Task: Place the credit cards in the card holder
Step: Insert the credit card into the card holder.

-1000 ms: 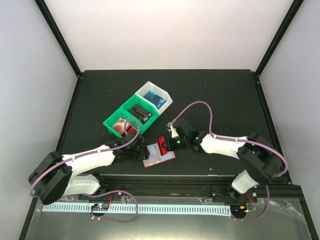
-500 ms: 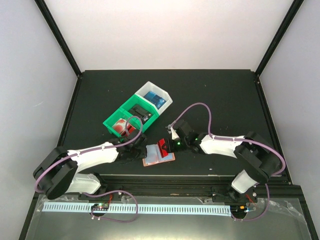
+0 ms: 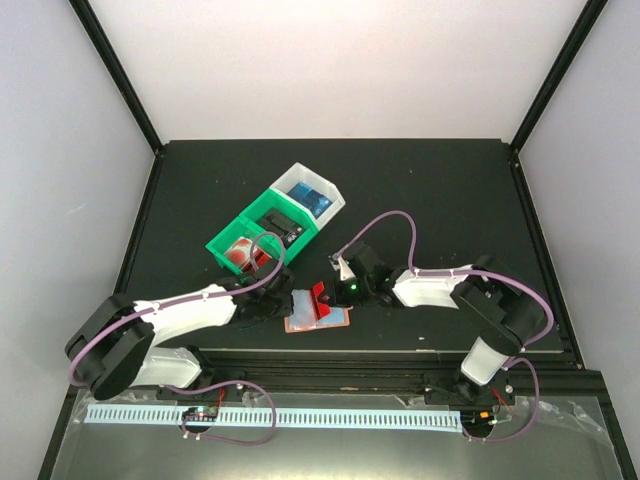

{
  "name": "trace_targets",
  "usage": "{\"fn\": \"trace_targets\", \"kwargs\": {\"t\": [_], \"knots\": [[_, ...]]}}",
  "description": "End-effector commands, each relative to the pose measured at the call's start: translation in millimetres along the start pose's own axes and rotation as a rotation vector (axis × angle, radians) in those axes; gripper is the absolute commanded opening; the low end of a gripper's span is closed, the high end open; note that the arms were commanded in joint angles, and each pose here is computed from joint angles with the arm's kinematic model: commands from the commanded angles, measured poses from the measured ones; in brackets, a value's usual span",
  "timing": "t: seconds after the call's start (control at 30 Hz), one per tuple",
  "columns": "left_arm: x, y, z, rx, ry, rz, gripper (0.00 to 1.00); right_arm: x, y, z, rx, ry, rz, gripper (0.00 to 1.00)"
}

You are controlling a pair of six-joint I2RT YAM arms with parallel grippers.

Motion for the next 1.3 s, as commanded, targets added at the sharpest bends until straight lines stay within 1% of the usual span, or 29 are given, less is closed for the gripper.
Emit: {"fn": "trace_targets", "kwargs": {"t": [0.0, 0.17, 0.27, 0.33, 0.5, 0.6, 0.67, 0.73, 0.8, 0.87, 0.9, 0.93, 0.97, 1.03, 1.17, 1.23, 1.27], "knots": [[16, -3, 19, -0.09, -0.008, 0.059, 0.2, 4, -7, -4, -0.019, -0.055, 0.016, 0.01], [12, 7, 14, -0.041, -0.01, 0.024, 0.3, 1, 2, -3, 0.031, -0.038, -0.032, 0.01], [11, 12, 11, -0.013, -0.013, 0.011, 0.39, -3, 13, -2, 0.073, -0.025, -0.08, 0.01], [9, 15, 9, 0.003, -0.016, 0.001, 0.46, -5, 22, -1, 0.114, -0.014, -0.121, 0.01], [5, 24, 1, 0.07, -0.04, -0.03, 0.58, -10, 43, -5, 0.259, 0.025, -0.19, 0.01], [3, 30, -6, 0.127, -0.064, -0.038, 0.6, -10, 49, -6, 0.317, 0.032, -0.199, 0.01], [2, 34, -10, 0.159, -0.076, -0.049, 0.61, -9, 51, -5, 0.307, 0.036, -0.193, 0.01], [0, 41, -15, 0.21, -0.085, -0.07, 0.63, -8, 51, 2, 0.238, 0.054, -0.185, 0.01], [-1, 48, -21, 0.291, -0.093, -0.087, 0.68, -7, 53, 13, 0.135, 0.08, -0.173, 0.01], [0, 56, -29, 0.406, -0.1, -0.096, 0.74, -5, 56, 24, 0.043, 0.112, -0.166, 0.01], [4, 58, -32, 0.477, -0.109, -0.079, 0.76, -5, 58, 30, -0.002, 0.132, -0.166, 0.01], [3, 64, -37, 0.54, -0.112, -0.09, 0.78, -6, 61, 37, -0.05, 0.153, -0.167, 0.01], [6, 68, -41, 0.613, -0.121, -0.073, 0.79, -6, 65, 44, -0.106, 0.176, -0.169, 0.01], [9, 75, -46, 0.72, -0.121, -0.066, 0.8, -3, 75, 57, -0.224, 0.217, -0.173, 0.01], [11, 86, -47, 0.803, -0.099, -0.066, 0.8, 4, 93, 78, -0.411, 0.275, -0.173, 0.01], [12, 94, -50, 0.873, -0.094, -0.071, 0.77, 6, 97, 82, -0.456, 0.275, -0.164, 0.01], [12, 98, -51, 0.911, -0.09, -0.072, 0.72, 7, 98, 83, -0.467, 0.271, -0.159, 0.01]]}}
Point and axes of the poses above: each gripper's point midway between its finger pads, its own y axis back along the fingers, its own z axis along the line the jaws close on, x = y × z, the point moved 8 cm from there along y, back along the fingers, and after that the axes turned 3 degrees about y, right-handed, at the moved point
